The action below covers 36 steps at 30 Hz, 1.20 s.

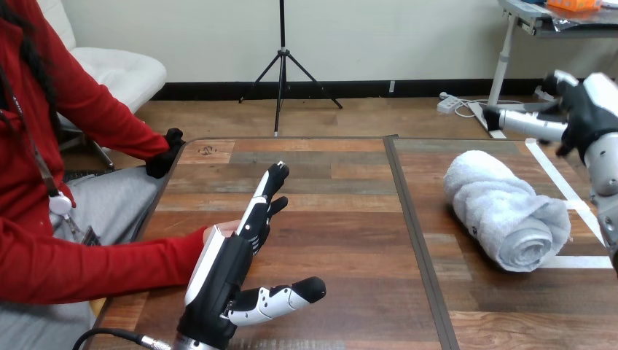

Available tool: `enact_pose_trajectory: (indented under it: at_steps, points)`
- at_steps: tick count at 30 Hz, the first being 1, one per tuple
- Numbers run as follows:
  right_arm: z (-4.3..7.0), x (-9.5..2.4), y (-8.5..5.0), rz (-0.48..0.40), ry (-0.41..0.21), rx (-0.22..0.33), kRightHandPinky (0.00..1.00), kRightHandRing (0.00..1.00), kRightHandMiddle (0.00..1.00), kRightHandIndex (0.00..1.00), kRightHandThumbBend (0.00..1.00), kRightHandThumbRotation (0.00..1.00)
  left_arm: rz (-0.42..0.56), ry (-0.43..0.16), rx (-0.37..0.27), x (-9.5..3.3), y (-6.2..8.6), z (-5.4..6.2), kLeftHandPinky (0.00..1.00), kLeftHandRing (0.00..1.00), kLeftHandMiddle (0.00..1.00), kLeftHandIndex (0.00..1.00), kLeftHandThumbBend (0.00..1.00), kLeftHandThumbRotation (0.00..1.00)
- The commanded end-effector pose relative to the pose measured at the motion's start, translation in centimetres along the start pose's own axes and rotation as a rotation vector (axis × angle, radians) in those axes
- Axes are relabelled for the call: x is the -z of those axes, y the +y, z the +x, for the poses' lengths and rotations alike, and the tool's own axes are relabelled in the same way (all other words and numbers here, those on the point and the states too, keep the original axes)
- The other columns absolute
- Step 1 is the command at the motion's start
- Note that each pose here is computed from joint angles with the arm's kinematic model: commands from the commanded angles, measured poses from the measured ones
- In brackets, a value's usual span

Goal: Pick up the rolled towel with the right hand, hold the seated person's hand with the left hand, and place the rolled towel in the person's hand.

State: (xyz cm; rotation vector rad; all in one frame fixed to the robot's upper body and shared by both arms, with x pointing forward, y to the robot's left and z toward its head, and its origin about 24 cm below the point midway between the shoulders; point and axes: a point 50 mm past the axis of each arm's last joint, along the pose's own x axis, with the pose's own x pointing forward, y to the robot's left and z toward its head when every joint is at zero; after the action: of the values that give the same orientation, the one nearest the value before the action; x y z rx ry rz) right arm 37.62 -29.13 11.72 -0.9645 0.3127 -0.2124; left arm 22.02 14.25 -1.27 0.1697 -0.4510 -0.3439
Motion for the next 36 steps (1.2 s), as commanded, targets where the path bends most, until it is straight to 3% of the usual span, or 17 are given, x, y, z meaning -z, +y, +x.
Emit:
enact_pose_trajectory:
  at_steps: [1, 7, 10, 13, 15, 19, 28, 36]
  points:
    - [1.1, -5.0, -4.5, -0.076, -0.041, 0.077, 0.42, 0.57, 0.65, 0.95, 1.0, 0.68, 0.025, -0.104, -0.015, -1.1, 0.6, 1.7, 0.94, 1.0, 1.0, 1.0, 1.0, 0.6]
    - [1.2, -4.9, -3.8, -0.118, -0.002, 0.056, 0.4, 0.54, 0.63, 0.94, 1.0, 0.72, 0.023, -0.104, -0.018, -1.1, 0.6, 1.6, 0.94, 1.0, 1.0, 1.0, 1.0, 0.6]
    - [1.2, -4.8, -3.5, -0.142, 0.007, 0.046, 0.43, 0.57, 0.65, 0.92, 1.0, 0.73, 0.024, -0.105, -0.019, -1.1, 0.6, 1.5, 0.94, 1.0, 1.0, 1.0, 1.0, 0.61]
    - [1.2, -4.7, -3.1, -0.171, 0.013, 0.039, 0.44, 0.56, 0.63, 0.87, 1.0, 0.74, 0.026, -0.107, -0.021, -1.2, 0.6, 1.5, 0.94, 1.0, 1.0, 1.0, 1.0, 0.61]
    - [1.2, -4.7, -2.9, -0.186, 0.018, 0.037, 0.41, 0.5, 0.57, 0.78, 1.0, 0.76, 0.028, -0.11, -0.021, -1.2, 0.6, 1.4, 0.93, 1.0, 1.0, 1.0, 1.0, 0.61]
    - [1.3, -4.5, -2.4, -0.218, 0.039, 0.022, 0.39, 0.47, 0.55, 0.72, 1.0, 0.77, 0.03, -0.113, -0.023, -1.2, 0.6, 1.3, 0.93, 1.0, 1.0, 1.0, 1.0, 0.62]
    - [1.2, -4.0, -1.3, -0.227, 0.067, -0.006, 0.42, 0.56, 0.65, 0.78, 1.0, 0.78, 0.033, -0.113, -0.023, -1.3, 0.6, 1.1, 0.93, 1.0, 1.0, 1.0, 1.0, 0.62]
    - [1.1, -3.5, -0.3, -0.272, 0.082, -0.025, 0.4, 0.5, 0.59, 0.73, 1.0, 0.79, 0.036, -0.122, -0.028, -1.4, 0.7, 0.8, 0.93, 1.0, 1.0, 1.0, 1.0, 0.63]
